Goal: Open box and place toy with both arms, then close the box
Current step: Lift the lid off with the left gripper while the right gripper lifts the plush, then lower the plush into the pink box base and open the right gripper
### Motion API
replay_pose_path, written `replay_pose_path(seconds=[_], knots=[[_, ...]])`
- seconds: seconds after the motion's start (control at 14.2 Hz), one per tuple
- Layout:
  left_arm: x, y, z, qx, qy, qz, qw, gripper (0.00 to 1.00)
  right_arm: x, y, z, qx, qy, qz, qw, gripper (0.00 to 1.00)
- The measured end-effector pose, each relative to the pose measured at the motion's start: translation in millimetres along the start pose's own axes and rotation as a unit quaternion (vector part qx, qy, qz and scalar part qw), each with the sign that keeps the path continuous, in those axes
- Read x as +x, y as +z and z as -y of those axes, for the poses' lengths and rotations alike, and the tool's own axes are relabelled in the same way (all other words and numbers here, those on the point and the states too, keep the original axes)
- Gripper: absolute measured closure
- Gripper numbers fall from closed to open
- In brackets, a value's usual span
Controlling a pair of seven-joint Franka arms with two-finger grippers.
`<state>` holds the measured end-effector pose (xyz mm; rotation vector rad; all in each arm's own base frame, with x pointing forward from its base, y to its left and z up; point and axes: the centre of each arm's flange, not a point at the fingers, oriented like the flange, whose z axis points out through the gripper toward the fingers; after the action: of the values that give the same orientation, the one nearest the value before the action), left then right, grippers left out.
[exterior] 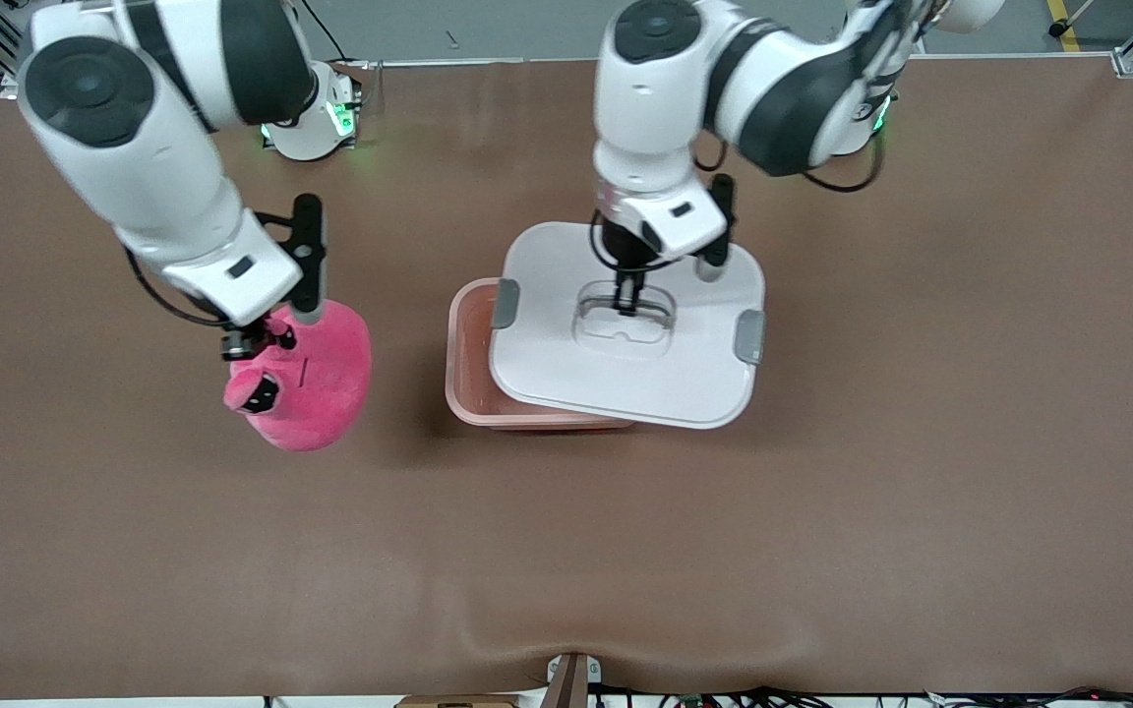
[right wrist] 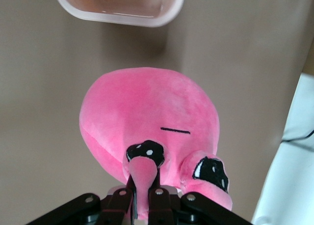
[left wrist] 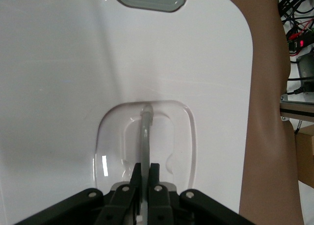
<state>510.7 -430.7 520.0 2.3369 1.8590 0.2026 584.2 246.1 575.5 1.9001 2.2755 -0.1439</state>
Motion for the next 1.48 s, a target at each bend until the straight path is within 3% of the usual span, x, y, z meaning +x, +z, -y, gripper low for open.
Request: replay_pose_path(seconds=[0.49,0.77,0.98,1.48], knots=[[134,-23,-37,0.022,0.058,0.019,0.998,0.93,148,-23,54,-0.025,-0.109,0.038,0.993,0.89],[189,-17,-42,0.050,0.111,0.018,0.992,0.93,221,-11,85,-0.035,-0.117,0.069,0.990,0.89],[217,-14,-45,0.057,0.130,0.019,0.990,0.93,247,7,91,-0.038,-0.133,0.094,0.986,0.89],[222,-10,-45,0.062,0.151,0.020,0.986,0.93,243,14,84,-0.040,-0.129,0.108,0.985,0.89]])
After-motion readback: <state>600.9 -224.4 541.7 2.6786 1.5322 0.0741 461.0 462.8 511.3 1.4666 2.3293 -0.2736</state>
